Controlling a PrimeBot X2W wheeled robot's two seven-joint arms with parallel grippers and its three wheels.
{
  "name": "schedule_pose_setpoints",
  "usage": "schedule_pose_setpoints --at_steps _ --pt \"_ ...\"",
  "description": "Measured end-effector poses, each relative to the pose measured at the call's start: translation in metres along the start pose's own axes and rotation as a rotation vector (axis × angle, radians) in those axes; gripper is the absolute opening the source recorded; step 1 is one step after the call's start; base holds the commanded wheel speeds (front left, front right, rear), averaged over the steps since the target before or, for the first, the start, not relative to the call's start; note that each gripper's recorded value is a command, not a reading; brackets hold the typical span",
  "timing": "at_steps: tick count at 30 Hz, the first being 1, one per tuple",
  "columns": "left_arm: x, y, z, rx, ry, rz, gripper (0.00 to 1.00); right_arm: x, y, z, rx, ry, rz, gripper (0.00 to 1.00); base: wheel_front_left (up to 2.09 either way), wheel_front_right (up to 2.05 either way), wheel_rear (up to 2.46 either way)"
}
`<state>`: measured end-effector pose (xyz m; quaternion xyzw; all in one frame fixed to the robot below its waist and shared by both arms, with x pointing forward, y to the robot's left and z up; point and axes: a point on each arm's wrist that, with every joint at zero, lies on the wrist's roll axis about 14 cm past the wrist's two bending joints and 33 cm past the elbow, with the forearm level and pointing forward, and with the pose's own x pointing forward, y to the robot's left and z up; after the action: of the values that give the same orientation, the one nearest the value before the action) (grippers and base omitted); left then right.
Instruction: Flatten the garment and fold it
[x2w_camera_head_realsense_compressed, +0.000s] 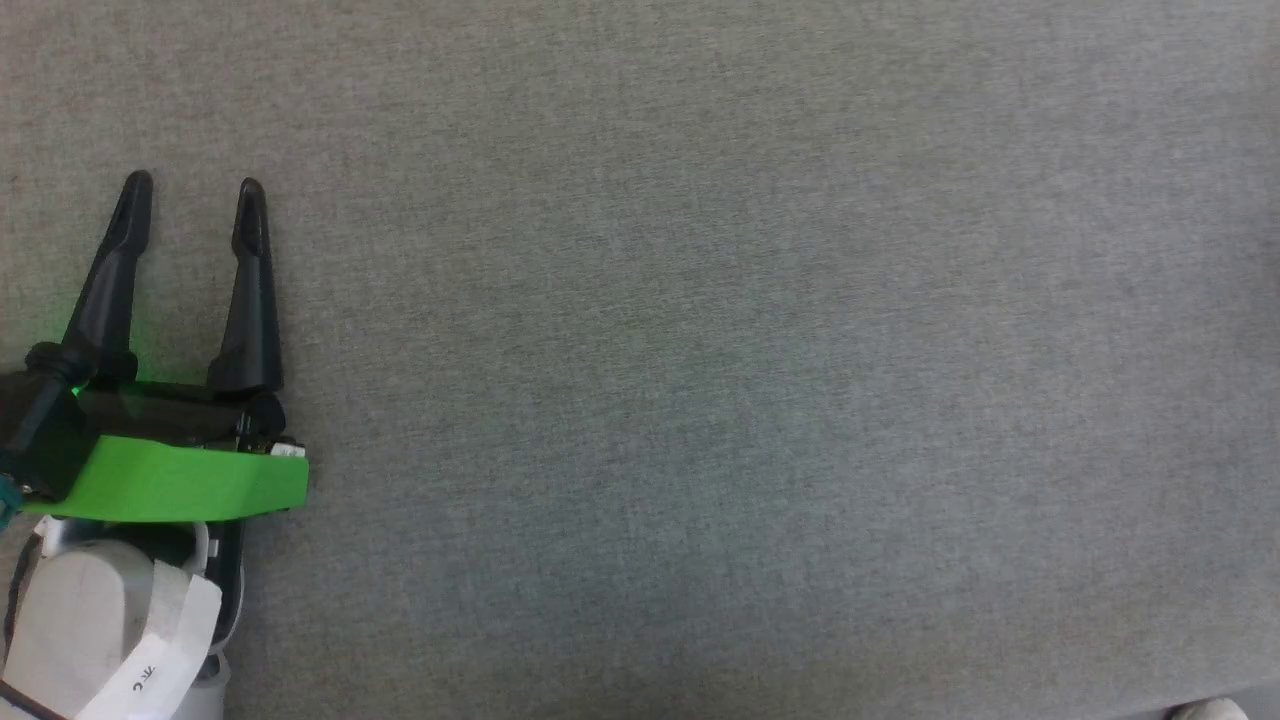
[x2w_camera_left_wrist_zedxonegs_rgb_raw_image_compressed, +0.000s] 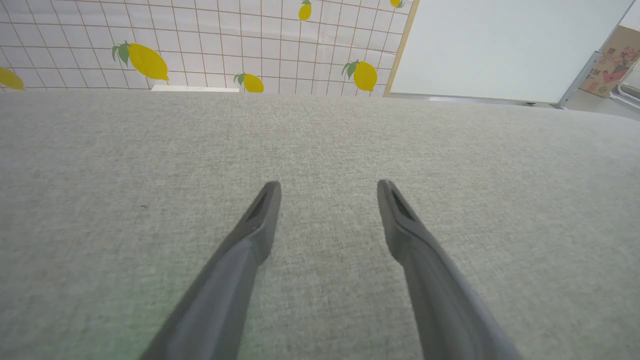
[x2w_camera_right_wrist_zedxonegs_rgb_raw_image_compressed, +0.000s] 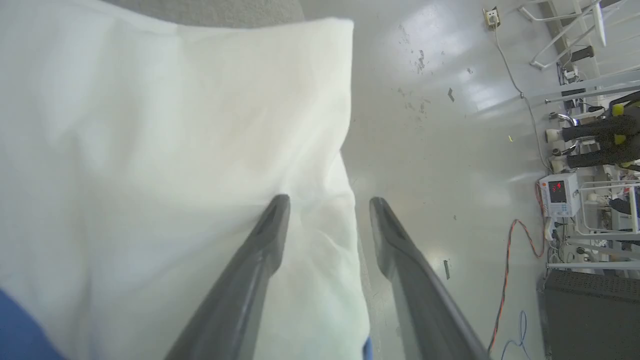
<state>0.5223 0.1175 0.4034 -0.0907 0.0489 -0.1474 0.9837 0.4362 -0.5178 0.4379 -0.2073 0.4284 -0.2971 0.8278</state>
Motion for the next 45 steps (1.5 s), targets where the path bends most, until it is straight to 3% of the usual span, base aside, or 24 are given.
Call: schedule_pose_setpoints --at_steps 7,11,19,24,30,36,45 --pt "-0.006 0.006 0.004 0.011 -0.001 0.022 1.0 -0.006 -0.013 0.041 0.062 -0.182 -0.036 1.0 0.0 0.0 0.0" --pt "-0.011 0.006 0.012 -0.006 -0.022 0.045 1.0 -0.028 -0.013 0.08 0.107 -0.357 -0.002 1.0 0.0 0.0 0.0" --pt "-0.033 0.007 0.047 -0.027 -0.105 0.106 1.0 -0.117 0.018 0.165 0.246 -0.778 0.196 1.0 0.0 0.0 0.0" --pt "-0.053 0.008 0.073 -0.028 -0.163 0.145 1.0 -0.187 0.044 0.195 0.356 -0.992 0.338 1.0 0.0 0.0 0.0" --pt "-0.084 0.01 0.103 -0.042 -0.227 0.195 1.0 -0.259 0.072 0.187 0.479 -1.161 0.475 1.0 0.0 0.0 0.0" --pt "-0.114 0.011 0.126 -0.03 -0.279 0.226 1.0 -0.309 0.099 0.162 0.617 -1.235 0.594 1.0 0.0 0.0 0.0" --pt "-0.155 0.012 0.15 -0.019 -0.346 0.265 1.0 -0.327 0.137 0.099 0.662 -1.183 0.694 1.0 0.0 0.0 0.0"
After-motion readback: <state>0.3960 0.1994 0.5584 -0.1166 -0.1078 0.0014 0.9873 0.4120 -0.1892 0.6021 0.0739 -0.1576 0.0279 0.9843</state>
